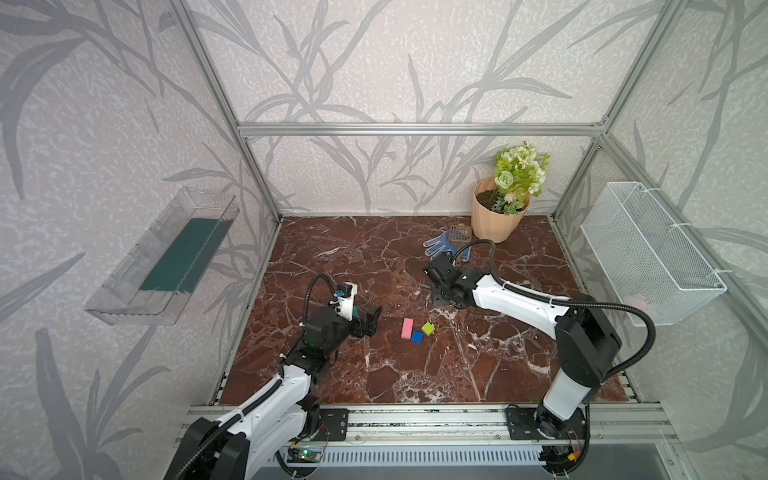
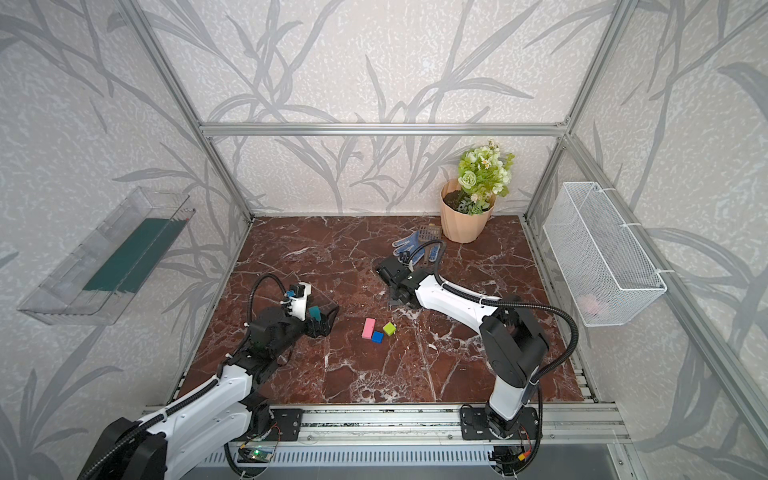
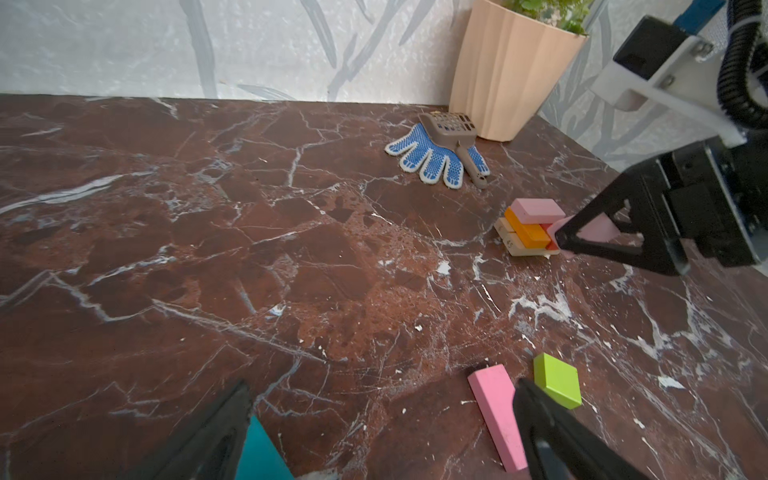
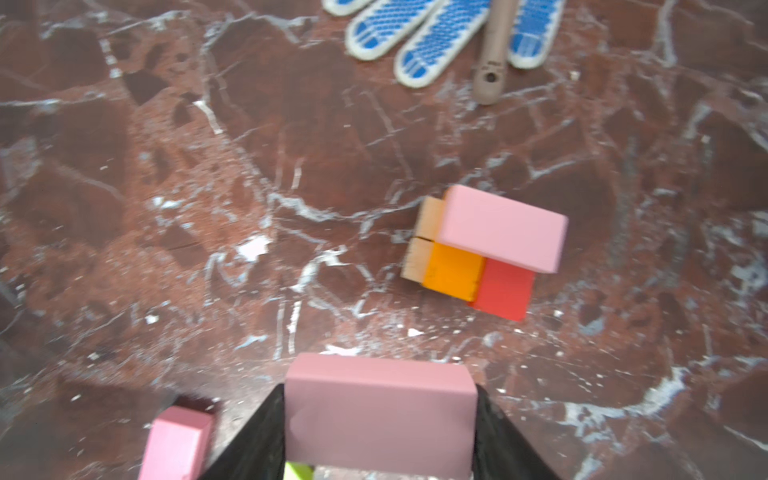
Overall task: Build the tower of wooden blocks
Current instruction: 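Lower the second pink block onto the first pink block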
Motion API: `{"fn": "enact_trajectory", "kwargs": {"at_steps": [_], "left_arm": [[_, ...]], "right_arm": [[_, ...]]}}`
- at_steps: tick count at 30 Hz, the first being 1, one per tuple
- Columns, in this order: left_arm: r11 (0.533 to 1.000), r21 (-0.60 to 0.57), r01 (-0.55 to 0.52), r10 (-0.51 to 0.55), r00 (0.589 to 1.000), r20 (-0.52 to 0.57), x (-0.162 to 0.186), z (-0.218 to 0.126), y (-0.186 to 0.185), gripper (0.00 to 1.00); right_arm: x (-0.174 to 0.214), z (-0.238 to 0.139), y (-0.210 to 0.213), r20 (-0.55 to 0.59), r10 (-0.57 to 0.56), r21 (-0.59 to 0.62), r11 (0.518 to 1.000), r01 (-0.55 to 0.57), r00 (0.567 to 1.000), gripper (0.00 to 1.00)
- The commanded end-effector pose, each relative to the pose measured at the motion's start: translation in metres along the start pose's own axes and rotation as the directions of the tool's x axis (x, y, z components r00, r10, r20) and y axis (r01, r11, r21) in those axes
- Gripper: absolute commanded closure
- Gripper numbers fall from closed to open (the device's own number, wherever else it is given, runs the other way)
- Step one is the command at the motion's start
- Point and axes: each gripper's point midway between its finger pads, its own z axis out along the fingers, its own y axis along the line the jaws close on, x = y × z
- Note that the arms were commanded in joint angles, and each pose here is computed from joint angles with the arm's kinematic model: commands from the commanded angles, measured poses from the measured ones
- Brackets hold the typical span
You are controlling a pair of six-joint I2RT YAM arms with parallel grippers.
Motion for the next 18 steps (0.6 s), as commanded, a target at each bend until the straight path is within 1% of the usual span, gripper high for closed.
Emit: {"fn": "enact_trajectory", "kwargs": {"at_steps": [1, 6, 9, 12, 15, 18], "left_arm": [[0.992, 0.102, -0.078, 0.074, 0.996, 0.044, -0.018, 0.002, -0.023, 0.01], [0.988, 0.104, -0.114, 0.113, 0.993, 0.02, -0.013, 0.005, -0.03, 0.01], [0.986, 0.1, -0.13, 0.133, 0.991, -0.022, -0.008, 0.013, -0.032, 0.01], [0.982, 0.075, -0.171, 0.178, 0.981, -0.083, 0.0, 0.025, -0.035, 0.01], [0.971, 0.058, -0.231, 0.236, 0.963, -0.13, 0.007, 0.034, -0.041, 0.01], [0.969, 0.058, -0.238, 0.244, 0.958, -0.152, 0.01, 0.039, -0.042, 0.01]], "right_arm": [[-0.011, -0.014, -0.017, 0.052, 0.047, 0.012, 0.999, -0.048, 0.998, 0.55], [-0.013, -0.017, -0.041, 0.066, 0.088, 0.04, 0.995, -0.091, 0.994, 0.55], [-0.015, -0.016, -0.051, 0.074, 0.104, 0.065, 0.992, -0.109, 0.992, 0.55], [-0.016, -0.008, -0.055, 0.059, 0.119, 0.068, 0.99, -0.123, 0.991, 0.56], [-0.017, 0.003, -0.057, 0.025, 0.138, 0.072, 0.988, -0.14, 0.99, 0.6], [-0.018, 0.011, -0.053, -0.005, 0.139, 0.062, 0.988, -0.139, 0.99, 0.61]]}}
